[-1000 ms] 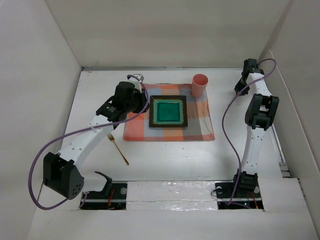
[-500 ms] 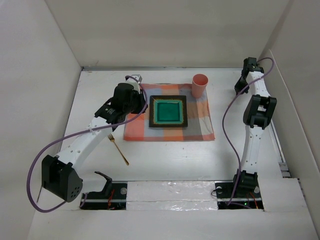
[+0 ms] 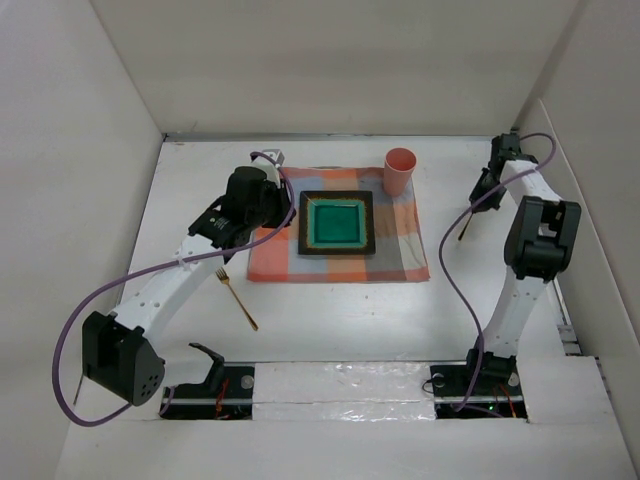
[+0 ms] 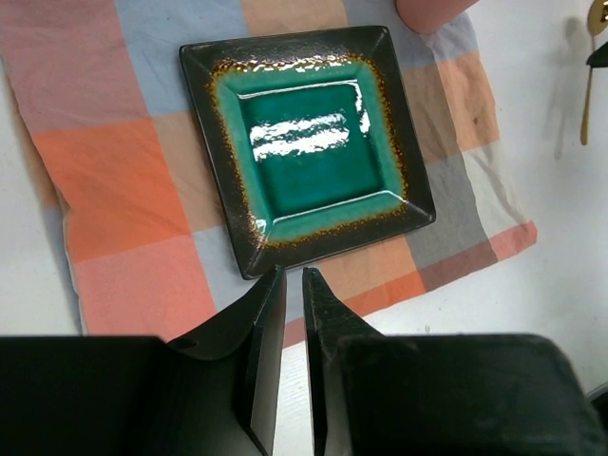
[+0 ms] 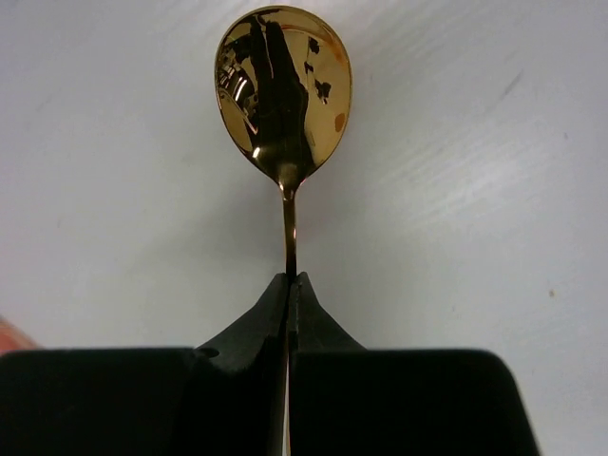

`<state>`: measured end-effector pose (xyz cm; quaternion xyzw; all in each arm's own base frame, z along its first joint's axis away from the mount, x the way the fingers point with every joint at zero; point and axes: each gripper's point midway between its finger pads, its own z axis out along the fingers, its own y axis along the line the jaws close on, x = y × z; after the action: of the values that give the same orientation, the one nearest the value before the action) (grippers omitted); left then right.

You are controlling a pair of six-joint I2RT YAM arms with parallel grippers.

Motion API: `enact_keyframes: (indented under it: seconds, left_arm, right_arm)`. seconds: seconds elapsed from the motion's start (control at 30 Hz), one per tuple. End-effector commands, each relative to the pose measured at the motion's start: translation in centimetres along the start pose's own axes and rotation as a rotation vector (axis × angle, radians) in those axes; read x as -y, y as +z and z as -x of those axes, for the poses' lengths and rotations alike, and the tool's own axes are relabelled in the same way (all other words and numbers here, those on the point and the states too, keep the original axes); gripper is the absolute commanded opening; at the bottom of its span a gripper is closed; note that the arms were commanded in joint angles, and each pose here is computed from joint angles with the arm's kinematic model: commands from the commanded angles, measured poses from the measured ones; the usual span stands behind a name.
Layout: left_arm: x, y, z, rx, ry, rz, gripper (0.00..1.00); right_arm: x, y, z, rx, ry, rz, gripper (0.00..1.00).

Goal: Set the dinner table for one person

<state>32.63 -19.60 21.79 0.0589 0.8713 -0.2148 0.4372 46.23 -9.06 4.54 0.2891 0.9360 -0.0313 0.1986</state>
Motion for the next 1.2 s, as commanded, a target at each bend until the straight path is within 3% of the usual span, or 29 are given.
enact_keyframes:
  seconds: [0.0, 0.2, 0.4, 0.53, 0.8, 1.17]
  left_arm:
    - [1.5, -0.9, 2.2, 0.057, -0.011, -0.059, 0.11]
    - [2.9, -0.5, 3.2, 0.057, -0.04, -0.11, 0.12]
    - [2.8, 0.1, 3.2, 0.046, -0.083, -0.089, 0.33]
    - [2.1, 0.1, 3.0, 0.042, -0.135, -0.085, 0.35]
    - [1.0, -0.5, 1.4, 0.045, -0.169, -0.068, 0.34]
    - [-1.5, -0.3, -1.7, -0.012, -0.177, 0.027, 0.34]
  right_arm:
    - [-2.1, -6.2, 3.6, 0.194, -0.044, 0.151, 0.0]
    - [-4.5, -12.3, -0.8, 0.236, -0.103, 0.306, 0.0]
    - [-11.6, -14.9, -8.2, 0.133, -0.329, 0.451, 0.0]
    - [-14.8, -14.4, -11.8, 0.073, -0.458, 0.455, 0.0]
    - [-17.6, -12.0, -15.1, -0.005, -0.516, 0.462, 0.0]
    - [-18.2, -7.4, -15.4, -0.036, -0.464, 0.382, 0.0]
